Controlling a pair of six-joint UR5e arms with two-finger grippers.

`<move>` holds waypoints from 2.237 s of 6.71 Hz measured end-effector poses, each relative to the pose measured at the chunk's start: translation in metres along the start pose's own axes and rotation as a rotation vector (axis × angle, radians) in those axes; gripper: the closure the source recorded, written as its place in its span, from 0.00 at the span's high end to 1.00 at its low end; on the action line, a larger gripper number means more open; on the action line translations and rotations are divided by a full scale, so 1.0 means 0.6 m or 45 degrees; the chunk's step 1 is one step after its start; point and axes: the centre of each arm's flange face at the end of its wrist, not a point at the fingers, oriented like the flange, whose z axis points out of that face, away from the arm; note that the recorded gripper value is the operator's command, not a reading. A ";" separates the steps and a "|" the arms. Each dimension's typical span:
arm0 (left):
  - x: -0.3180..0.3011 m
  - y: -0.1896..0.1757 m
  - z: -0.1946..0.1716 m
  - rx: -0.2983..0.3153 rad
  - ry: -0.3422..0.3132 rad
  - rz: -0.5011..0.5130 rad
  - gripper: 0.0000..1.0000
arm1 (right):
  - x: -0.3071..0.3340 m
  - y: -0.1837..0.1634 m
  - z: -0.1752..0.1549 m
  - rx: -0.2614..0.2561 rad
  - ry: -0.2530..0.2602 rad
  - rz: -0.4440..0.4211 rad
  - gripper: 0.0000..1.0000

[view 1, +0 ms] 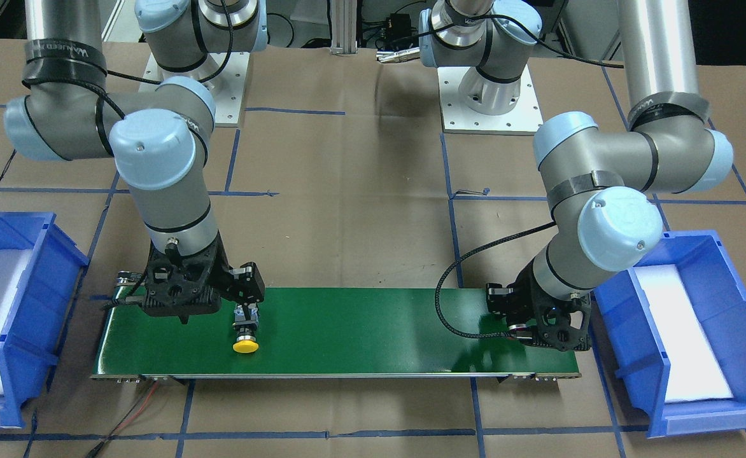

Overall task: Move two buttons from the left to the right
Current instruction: 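Place red button on conveyor with left gripper while right gripper takes yellow button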

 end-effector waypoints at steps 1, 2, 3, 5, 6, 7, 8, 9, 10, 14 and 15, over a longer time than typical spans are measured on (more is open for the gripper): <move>0.001 0.000 0.026 0.005 -0.002 -0.002 0.63 | 0.002 -0.002 0.031 -0.005 0.000 0.002 1.00; 0.002 0.001 0.038 0.007 -0.003 -0.004 1.00 | 0.005 -0.003 0.055 -0.018 0.002 0.008 1.00; 0.002 0.000 0.036 0.017 -0.006 -0.005 1.00 | 0.008 -0.001 0.076 -0.038 0.003 0.012 1.00; -0.001 -0.004 -0.006 0.066 -0.017 -0.008 1.00 | 0.009 0.010 0.109 -0.089 0.010 0.013 0.42; -0.003 -0.002 -0.041 0.085 -0.021 -0.012 1.00 | 0.011 0.011 0.109 -0.099 0.015 0.014 0.10; -0.005 0.003 -0.082 0.079 -0.019 -0.015 1.00 | 0.015 0.012 0.105 -0.122 0.018 0.017 0.04; -0.003 0.010 -0.126 0.056 -0.015 -0.011 1.00 | 0.021 0.013 0.102 -0.150 0.021 0.024 0.02; 0.002 0.023 -0.168 0.033 -0.010 -0.003 1.00 | 0.034 0.013 0.092 -0.165 0.029 0.035 0.02; 0.012 0.048 -0.209 0.023 -0.007 0.005 1.00 | 0.057 0.007 0.064 -0.166 0.036 0.055 0.02; 0.045 0.199 -0.328 -0.060 0.007 -0.006 1.00 | 0.296 -0.049 -0.142 -0.137 0.087 0.092 0.04; 0.050 0.215 -0.326 -0.074 0.010 -0.019 1.00 | 0.389 -0.044 -0.166 -0.136 0.109 0.030 0.04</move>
